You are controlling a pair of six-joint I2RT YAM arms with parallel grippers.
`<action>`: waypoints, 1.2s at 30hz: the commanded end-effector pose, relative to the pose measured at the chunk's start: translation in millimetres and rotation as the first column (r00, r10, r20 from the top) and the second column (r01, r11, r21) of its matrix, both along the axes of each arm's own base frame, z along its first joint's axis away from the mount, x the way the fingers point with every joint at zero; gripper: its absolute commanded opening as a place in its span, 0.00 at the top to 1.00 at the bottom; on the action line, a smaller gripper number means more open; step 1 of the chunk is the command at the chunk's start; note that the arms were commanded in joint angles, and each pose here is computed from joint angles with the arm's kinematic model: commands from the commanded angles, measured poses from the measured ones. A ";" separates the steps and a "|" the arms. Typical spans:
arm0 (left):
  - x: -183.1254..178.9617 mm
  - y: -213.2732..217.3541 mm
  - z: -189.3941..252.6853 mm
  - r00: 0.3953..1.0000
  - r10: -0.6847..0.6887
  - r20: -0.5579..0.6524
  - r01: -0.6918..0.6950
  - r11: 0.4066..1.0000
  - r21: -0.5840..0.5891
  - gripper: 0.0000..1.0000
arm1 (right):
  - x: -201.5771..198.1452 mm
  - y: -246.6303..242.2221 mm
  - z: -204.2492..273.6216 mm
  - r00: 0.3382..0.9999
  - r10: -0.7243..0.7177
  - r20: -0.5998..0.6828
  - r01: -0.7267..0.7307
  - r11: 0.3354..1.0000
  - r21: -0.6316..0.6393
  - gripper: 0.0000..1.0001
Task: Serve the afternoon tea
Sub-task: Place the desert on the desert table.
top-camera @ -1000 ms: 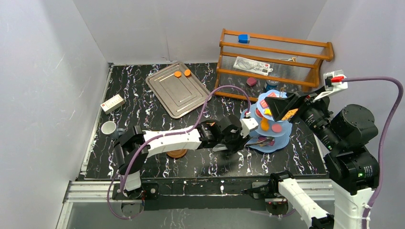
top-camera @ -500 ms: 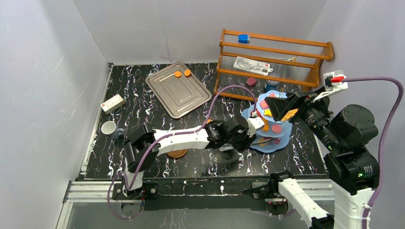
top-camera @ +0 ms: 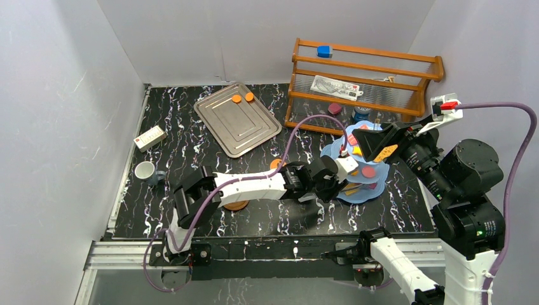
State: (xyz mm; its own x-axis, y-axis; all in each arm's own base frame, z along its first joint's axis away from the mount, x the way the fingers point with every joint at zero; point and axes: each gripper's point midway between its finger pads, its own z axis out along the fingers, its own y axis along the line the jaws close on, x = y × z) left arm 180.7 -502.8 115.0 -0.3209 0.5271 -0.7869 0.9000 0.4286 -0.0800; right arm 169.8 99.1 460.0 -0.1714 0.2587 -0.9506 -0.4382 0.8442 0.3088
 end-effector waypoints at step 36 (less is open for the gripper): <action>12.2 -28.1 18.2 0.998 0.007 0.061 -0.004 0.998 -0.055 0.64 | -0.9 -1.1 24.9 0.995 -0.003 0.099 0.002 1.000 0.012 0.01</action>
